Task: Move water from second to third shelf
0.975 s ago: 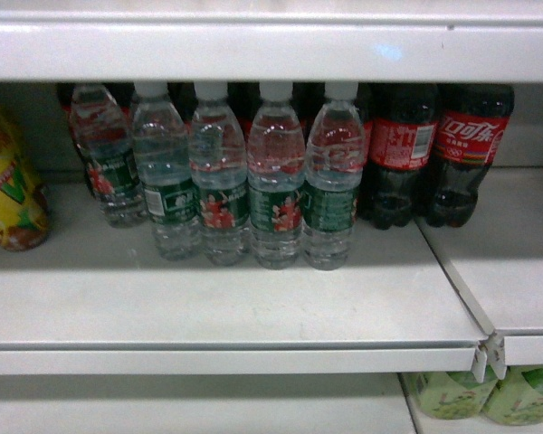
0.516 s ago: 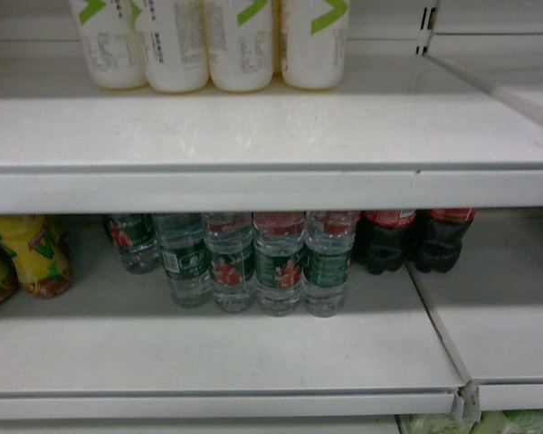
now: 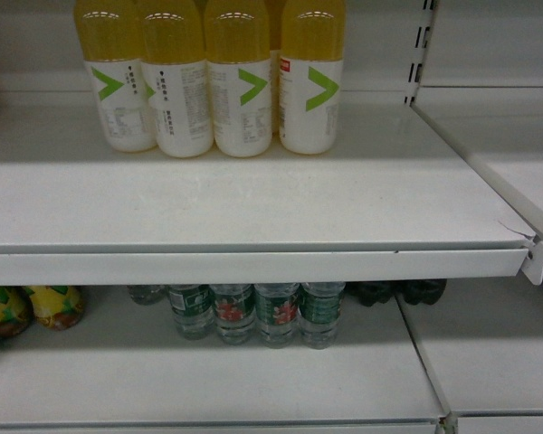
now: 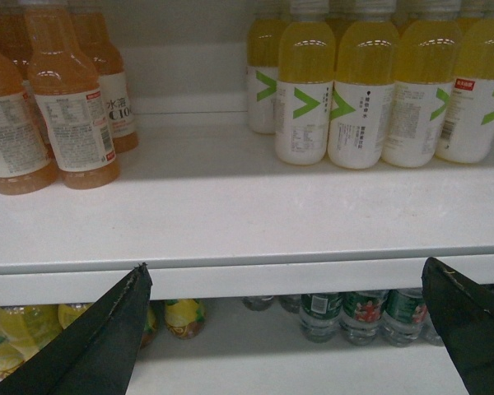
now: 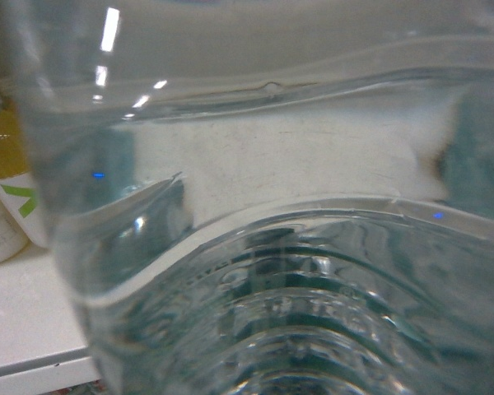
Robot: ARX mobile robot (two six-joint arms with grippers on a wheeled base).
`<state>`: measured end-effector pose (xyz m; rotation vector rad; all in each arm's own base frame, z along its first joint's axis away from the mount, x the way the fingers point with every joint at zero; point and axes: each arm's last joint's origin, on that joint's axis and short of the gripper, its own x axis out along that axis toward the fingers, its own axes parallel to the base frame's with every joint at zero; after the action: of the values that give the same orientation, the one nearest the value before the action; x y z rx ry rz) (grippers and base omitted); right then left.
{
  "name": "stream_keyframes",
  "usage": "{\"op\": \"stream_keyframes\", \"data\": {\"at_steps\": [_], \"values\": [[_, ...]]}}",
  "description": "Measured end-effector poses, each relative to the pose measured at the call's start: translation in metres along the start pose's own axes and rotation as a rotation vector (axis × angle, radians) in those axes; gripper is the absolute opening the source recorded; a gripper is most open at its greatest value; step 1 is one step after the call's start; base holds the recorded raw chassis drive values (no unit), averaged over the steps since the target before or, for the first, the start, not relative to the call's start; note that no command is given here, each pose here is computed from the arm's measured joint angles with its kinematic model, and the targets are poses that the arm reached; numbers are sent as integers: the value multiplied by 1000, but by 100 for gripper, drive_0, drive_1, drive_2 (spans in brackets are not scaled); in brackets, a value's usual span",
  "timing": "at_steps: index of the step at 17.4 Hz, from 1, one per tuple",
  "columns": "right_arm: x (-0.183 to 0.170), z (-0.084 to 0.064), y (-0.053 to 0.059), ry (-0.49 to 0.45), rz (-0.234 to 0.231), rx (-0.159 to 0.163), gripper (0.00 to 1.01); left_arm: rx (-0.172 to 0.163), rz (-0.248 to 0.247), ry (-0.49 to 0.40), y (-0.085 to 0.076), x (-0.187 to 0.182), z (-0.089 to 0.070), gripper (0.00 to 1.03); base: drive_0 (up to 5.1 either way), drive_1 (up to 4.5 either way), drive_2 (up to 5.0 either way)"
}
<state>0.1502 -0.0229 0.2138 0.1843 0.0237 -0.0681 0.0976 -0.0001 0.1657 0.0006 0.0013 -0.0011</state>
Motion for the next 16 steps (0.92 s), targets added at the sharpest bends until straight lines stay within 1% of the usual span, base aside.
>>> {"op": "stream_keyframes", "data": {"at_steps": [16], "values": [[0,0,0,4,-5,1,41,0,0,0,0,0,0,98,0,0,0]]}}
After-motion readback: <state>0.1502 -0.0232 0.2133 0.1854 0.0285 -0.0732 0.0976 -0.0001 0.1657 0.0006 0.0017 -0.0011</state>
